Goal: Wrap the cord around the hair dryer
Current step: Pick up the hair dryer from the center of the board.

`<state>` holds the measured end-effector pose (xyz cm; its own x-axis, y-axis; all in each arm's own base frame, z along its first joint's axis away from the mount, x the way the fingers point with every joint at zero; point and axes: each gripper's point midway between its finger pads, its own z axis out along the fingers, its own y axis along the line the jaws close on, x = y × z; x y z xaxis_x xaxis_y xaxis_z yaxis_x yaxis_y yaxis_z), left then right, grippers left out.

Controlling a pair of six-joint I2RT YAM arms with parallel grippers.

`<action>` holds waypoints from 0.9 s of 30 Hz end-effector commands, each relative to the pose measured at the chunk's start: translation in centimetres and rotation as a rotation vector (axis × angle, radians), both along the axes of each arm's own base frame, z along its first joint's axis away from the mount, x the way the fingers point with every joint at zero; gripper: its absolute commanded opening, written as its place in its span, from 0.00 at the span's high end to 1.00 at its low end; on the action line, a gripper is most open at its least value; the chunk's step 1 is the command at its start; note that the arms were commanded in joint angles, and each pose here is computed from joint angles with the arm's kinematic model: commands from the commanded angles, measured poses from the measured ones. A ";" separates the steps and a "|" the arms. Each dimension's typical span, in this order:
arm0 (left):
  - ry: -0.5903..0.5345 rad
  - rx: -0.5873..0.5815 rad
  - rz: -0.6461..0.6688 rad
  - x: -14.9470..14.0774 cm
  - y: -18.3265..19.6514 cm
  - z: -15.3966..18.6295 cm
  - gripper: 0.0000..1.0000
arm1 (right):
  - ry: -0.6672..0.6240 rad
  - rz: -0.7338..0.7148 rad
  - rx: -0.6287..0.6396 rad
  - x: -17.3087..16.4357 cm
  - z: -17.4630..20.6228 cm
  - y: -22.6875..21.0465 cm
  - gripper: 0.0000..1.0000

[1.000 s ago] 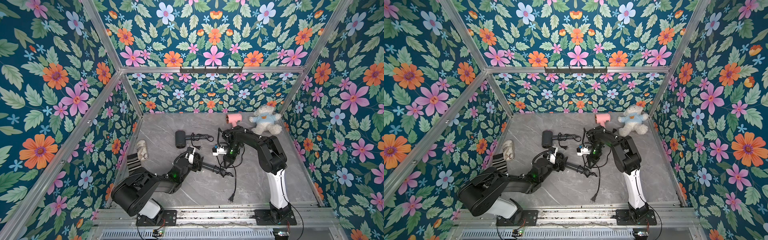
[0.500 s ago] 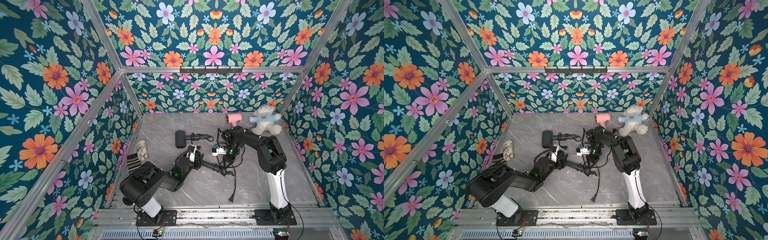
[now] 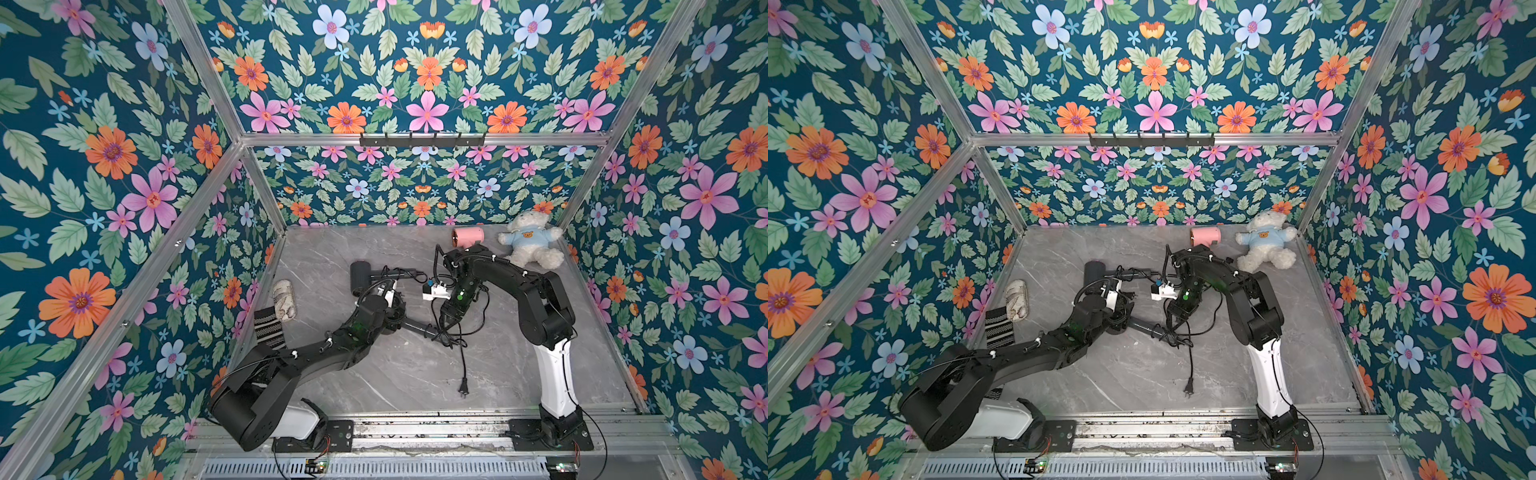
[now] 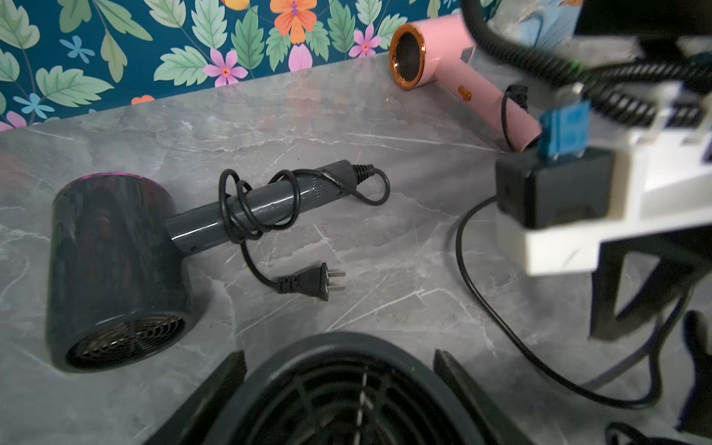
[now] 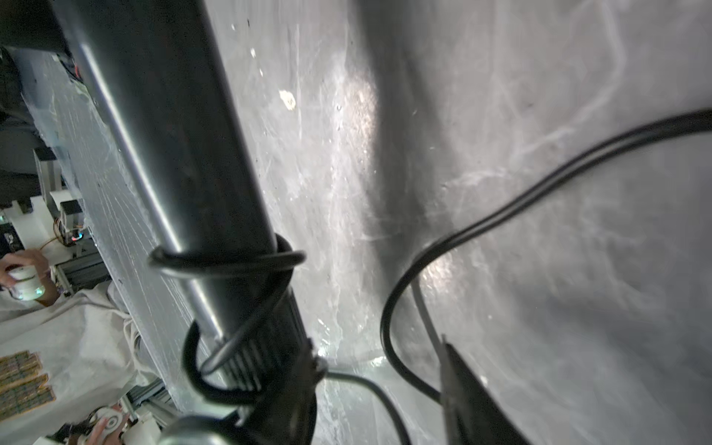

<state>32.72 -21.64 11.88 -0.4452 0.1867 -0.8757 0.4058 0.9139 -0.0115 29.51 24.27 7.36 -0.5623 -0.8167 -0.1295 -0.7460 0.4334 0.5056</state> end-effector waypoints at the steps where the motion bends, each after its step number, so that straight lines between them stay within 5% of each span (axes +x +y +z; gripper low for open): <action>1: 0.183 0.111 0.024 -2.2 2.0 -2.2 1.00 | -0.064 -0.075 0.067 1.5 3.0 0.4 0.23; 4: 0.233 0.107 0.018 -2.9 2.2 -1.3 1.00 | -0.133 -0.179 0.112 3.4 5.3 -0.5 0.01; 11: 0.334 0.027 0.046 -3.0 2.3 0.0 1.00 | -0.313 -0.531 0.205 6.5 9.8 -5.5 0.01; 16: 0.395 -0.042 0.184 -1.7 5.2 0.9 1.00 | -0.479 -0.828 0.052 6.2 11.8 -10.9 0.01; 19: 0.428 -0.096 0.283 -0.9 7.4 1.1 1.00 | -0.458 -1.000 -0.070 3.9 11.4 -13.2 0.01; 27: 0.426 -0.145 0.420 1.3 9.9 1.5 1.00 | -0.391 -1.062 -0.318 -3.8 5.8 -13.5 0.12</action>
<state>33.26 -12.42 12.83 -0.7903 -0.1182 -0.6012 0.0104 0.9785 -0.2059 27.00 11.92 14.45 -0.9279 -0.0898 -0.3618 -0.1501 0.9784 0.1423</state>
